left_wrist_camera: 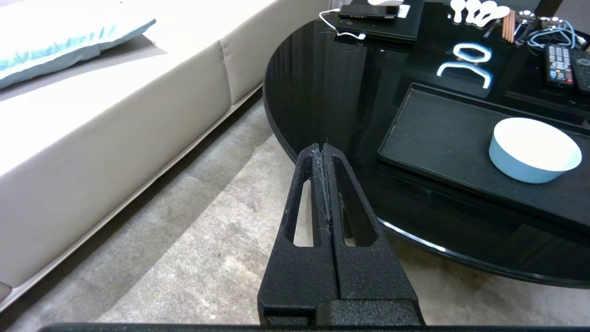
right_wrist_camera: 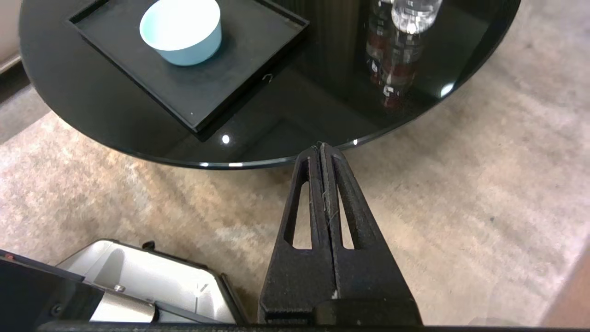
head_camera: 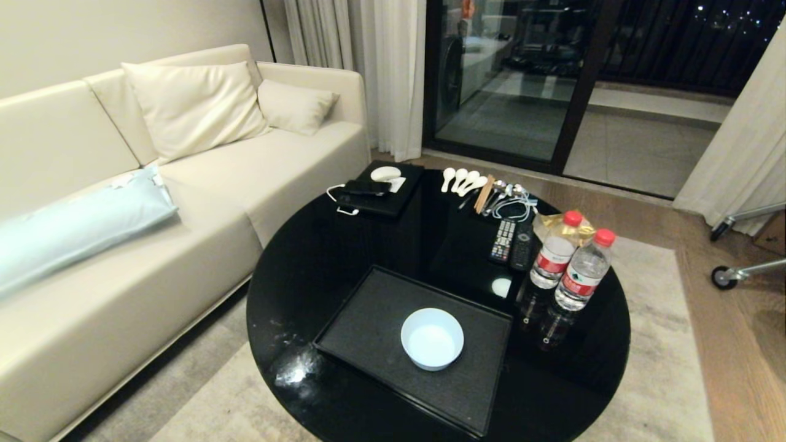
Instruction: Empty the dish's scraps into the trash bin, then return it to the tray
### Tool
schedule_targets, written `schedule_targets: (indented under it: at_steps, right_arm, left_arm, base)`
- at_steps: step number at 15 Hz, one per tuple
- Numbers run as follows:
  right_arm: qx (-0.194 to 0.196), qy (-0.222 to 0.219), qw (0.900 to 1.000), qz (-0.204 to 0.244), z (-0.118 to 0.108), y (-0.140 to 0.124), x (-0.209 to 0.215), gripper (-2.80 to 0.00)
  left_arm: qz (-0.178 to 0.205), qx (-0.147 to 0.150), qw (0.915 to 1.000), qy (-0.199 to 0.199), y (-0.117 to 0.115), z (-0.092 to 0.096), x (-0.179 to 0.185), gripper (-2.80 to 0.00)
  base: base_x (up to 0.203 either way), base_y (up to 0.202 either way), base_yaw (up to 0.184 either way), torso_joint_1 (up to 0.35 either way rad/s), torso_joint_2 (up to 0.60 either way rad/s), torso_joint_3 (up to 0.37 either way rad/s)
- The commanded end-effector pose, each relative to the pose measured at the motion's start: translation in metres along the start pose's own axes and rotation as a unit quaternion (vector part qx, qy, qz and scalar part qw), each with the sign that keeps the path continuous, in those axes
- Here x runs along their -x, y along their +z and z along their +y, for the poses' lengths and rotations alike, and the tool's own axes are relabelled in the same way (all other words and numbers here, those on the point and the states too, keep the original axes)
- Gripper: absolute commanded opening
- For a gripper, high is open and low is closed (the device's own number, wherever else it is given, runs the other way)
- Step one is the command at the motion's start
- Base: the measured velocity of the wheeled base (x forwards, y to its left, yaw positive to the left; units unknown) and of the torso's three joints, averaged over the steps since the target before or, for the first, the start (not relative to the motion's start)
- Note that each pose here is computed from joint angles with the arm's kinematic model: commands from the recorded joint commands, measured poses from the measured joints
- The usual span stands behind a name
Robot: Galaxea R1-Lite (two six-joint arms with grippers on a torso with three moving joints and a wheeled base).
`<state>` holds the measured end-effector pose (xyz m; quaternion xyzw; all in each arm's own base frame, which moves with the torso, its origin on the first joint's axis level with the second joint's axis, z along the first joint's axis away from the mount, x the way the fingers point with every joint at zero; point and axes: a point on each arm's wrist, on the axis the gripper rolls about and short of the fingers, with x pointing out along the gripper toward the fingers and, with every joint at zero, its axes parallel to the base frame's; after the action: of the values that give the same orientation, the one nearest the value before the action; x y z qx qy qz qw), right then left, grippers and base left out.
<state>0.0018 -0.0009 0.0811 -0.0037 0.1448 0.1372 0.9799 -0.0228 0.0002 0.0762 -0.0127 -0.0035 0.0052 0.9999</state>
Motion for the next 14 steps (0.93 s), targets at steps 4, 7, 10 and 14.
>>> schedule_targets:
  at_steps: [4,7,10,14]
  right_arm:
    - [0.009,-0.002,1.000,-0.012,-0.0001,-0.0016,0.0019,-2.80]
    - [0.028,-0.060,0.998,-0.006,0.0001,-0.0024,0.0018,-2.80]
    - [0.050,-0.090,0.995,-0.002,0.0013,-0.0026,0.0017,-2.80]
    - [0.038,-0.121,0.992,-0.021,0.0021,-0.0037,0.0047,-2.80]
  left_arm:
    - [0.000,0.000,1.0000,0.000,0.0000,0.0000,0.0000,-2.80]
    - [0.000,0.000,1.0000,0.000,0.0000,0.0000,0.0000,-2.80]
    - [0.000,0.000,1.0000,0.000,0.0000,0.0000,0.0000,-2.80]
    - [0.000,0.000,1.0000,0.000,0.0000,0.0000,0.0000,-2.80]
  base:
    - [0.000,0.000,0.000,0.000,0.00,0.000]
    - [0.000,0.000,0.000,0.000,0.00,0.000]
    - [0.000,0.000,0.000,0.000,0.00,0.000]
    - [0.000,0.000,0.000,0.000,0.00,0.000]
